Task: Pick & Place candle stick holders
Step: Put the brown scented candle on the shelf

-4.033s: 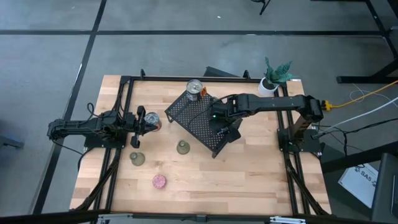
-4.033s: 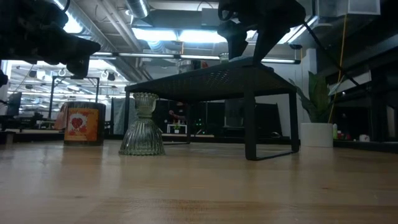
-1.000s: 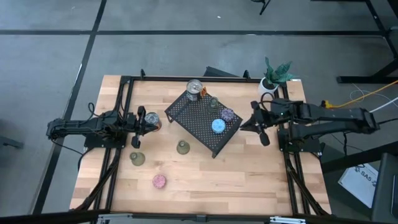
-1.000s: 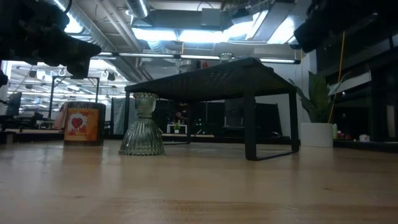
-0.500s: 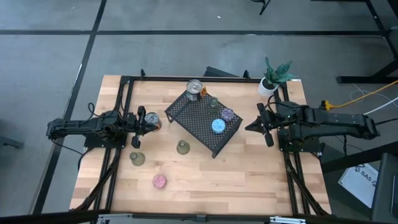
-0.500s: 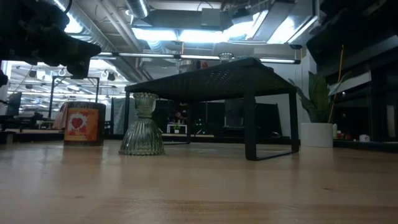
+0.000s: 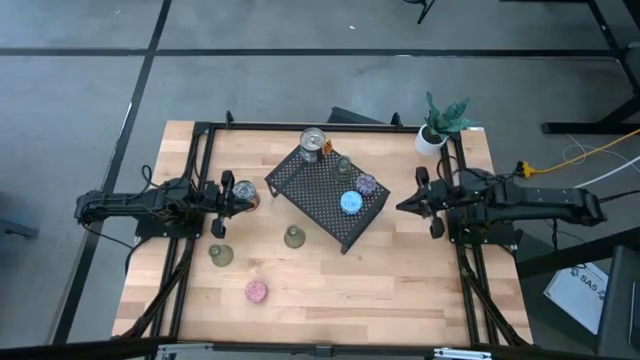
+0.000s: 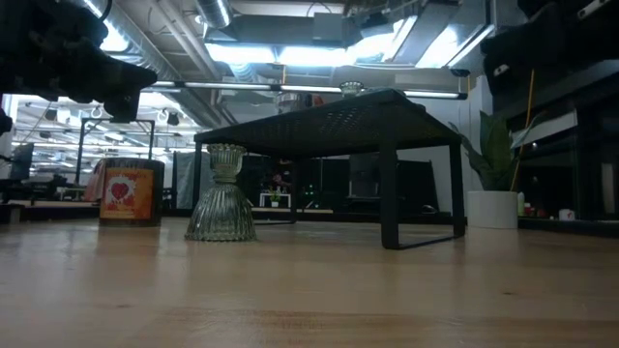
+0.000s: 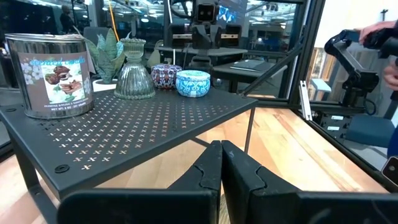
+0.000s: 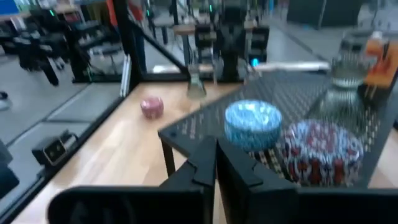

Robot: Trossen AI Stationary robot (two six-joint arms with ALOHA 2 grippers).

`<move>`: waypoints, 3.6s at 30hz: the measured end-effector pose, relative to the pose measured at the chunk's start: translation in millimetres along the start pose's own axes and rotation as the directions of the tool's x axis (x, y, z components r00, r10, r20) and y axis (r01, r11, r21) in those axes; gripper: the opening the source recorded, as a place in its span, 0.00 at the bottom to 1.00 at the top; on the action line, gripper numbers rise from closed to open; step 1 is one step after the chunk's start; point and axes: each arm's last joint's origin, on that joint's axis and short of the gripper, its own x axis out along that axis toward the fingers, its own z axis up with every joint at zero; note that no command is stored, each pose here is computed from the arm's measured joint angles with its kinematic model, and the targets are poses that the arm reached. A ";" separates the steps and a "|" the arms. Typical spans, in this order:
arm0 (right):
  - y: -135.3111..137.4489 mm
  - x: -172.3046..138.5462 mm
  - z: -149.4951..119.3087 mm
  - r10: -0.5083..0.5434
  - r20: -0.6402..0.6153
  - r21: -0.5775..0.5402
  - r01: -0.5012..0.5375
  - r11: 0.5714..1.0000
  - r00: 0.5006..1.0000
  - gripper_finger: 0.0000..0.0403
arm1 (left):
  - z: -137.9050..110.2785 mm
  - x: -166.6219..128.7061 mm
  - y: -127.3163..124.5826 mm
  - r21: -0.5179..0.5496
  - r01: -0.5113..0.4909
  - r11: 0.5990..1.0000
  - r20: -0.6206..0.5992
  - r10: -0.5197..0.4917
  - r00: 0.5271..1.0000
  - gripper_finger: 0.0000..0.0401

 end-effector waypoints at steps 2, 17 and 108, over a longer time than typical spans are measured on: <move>-0.1 -0.2 -4.3 0.003 0.041 -0.009 -0.002 1.000 0.999 0.04 | 0.0 0.0 0.0 0.000 0.000 1.000 0.000 0.000 1.000 0.00; -0.8 -2.8 -30.0 0.010 0.159 -0.035 -0.004 0.999 0.987 0.04 | 0.0 0.0 0.0 0.000 0.000 1.000 0.000 0.000 1.000 0.00; 1.6 -16.4 -63.3 0.025 0.208 -0.051 -0.014 0.999 0.978 0.04 | 0.0 0.0 0.0 0.000 0.001 1.000 0.000 -0.001 1.000 0.00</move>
